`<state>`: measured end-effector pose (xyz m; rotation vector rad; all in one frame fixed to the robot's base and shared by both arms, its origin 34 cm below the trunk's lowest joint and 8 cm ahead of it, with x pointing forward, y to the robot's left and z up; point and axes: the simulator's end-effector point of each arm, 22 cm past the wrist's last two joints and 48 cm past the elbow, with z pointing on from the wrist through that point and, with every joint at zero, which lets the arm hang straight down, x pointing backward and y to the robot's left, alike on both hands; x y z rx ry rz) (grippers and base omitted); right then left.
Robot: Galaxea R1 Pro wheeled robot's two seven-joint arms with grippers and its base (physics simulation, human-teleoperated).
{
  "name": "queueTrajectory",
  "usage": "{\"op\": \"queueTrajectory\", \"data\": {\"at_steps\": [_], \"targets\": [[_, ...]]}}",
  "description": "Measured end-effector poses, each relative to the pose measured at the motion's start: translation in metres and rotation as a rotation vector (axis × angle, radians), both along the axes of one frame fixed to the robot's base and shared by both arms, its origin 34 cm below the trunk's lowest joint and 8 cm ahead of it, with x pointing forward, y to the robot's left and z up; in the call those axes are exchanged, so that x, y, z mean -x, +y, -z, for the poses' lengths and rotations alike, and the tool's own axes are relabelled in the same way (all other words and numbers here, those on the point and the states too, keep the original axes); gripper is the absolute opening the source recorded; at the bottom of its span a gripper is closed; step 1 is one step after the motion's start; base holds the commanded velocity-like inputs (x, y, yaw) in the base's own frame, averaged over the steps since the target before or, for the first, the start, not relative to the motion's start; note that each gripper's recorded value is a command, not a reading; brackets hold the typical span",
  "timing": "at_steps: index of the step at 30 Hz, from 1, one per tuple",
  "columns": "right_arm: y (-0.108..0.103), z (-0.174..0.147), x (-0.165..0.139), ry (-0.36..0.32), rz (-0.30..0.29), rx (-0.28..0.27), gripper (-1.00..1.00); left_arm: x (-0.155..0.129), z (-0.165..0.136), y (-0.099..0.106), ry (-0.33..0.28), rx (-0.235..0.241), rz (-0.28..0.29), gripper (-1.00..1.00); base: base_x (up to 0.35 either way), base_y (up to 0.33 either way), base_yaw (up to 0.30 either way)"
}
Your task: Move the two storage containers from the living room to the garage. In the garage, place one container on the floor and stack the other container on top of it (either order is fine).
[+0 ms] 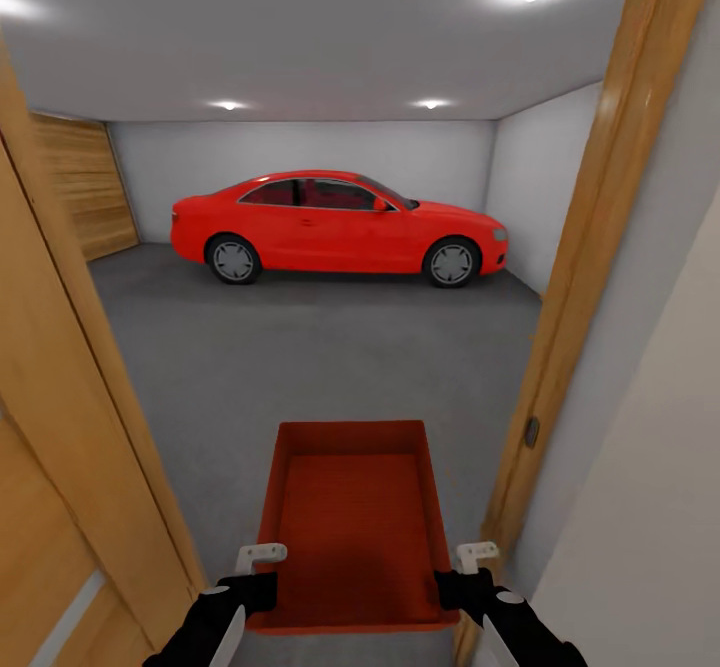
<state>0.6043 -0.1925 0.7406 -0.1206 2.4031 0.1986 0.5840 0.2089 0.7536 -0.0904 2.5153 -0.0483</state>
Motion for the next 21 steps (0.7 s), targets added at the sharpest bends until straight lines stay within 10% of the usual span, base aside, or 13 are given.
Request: {"op": "queueTrajectory", "data": {"at_steps": [21], "targets": [[0.0002, 0.0004, -0.0002, 0.0, 0.0, 0.0, -1.0, -0.0003, 0.0004, 0.0003, 0.001, 0.0, 0.0, -1.0, 0.037, 0.052, 0.0]]}}
